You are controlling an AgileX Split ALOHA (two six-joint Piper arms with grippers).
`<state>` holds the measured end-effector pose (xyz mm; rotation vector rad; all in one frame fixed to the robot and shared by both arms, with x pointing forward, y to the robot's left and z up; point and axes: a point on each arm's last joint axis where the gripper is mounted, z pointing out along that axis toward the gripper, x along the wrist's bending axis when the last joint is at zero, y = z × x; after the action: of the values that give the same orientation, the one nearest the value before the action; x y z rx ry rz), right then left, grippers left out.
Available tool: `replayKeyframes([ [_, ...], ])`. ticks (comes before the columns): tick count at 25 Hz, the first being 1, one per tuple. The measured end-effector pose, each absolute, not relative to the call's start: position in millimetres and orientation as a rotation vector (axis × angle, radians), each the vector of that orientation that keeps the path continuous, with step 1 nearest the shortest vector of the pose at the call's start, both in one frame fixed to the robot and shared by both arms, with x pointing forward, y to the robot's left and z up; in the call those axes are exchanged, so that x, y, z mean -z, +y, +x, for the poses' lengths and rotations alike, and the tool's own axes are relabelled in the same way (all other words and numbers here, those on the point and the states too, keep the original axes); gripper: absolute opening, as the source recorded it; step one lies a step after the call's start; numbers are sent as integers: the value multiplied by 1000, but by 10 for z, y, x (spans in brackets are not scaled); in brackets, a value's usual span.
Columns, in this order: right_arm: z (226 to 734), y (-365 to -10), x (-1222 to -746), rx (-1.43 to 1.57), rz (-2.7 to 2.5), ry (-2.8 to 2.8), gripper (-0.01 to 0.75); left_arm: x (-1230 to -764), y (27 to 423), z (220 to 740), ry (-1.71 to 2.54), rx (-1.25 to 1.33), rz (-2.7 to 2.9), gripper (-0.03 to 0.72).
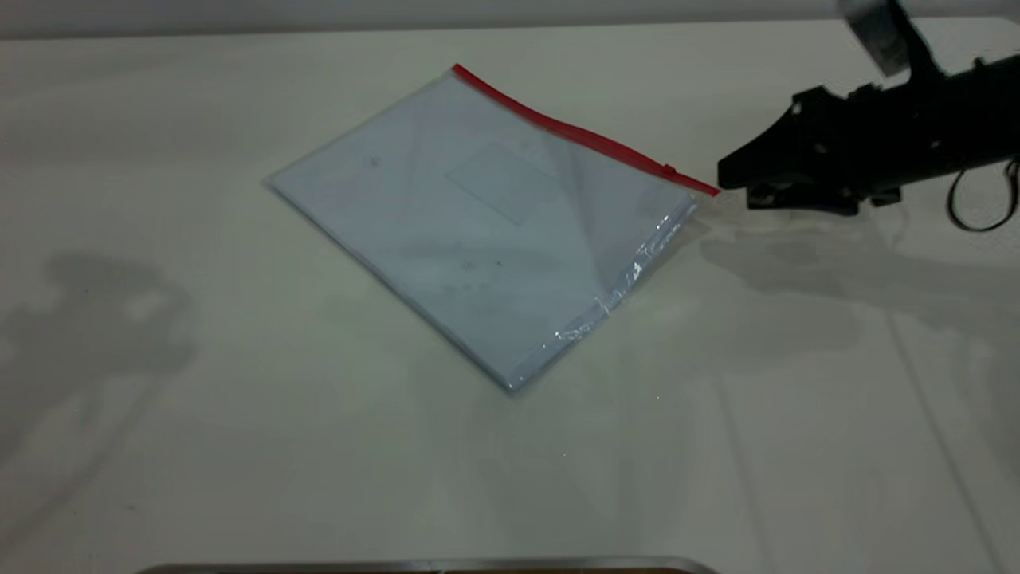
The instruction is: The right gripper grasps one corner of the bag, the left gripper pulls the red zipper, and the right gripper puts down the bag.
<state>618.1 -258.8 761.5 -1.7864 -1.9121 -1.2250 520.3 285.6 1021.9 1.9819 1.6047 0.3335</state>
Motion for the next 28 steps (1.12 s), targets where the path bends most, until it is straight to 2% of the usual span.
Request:
replayKeyframes([
  [8,6345,-2539,-7377,1259,-1797,-1838,477,-10222,2859,5210,1604,-344,1977,546],
  [18,6309,-2052,-7336,1195,-1754,-1922,459,-10204,2860,5218,1608,-338,1980,546],
  [20,6310,-2048,-7335,1194,-1757,-1921,406,-10204,2860,5218,1607,-338,1981,546],
  [21,6312,-2053,-7335,1195,-1760,-1920,356,-10204,2860,5219,1607,-339,1980,546],
  [25,6314,-2051,-7342,1204,-1757,-1910,67,-10204,2860,5219,1607,-339,1980,546],
  [28,6288,-1979,-7390,1246,-1671,-1879,34,-10204,2860,5219,1607,-339,1980,546],
])
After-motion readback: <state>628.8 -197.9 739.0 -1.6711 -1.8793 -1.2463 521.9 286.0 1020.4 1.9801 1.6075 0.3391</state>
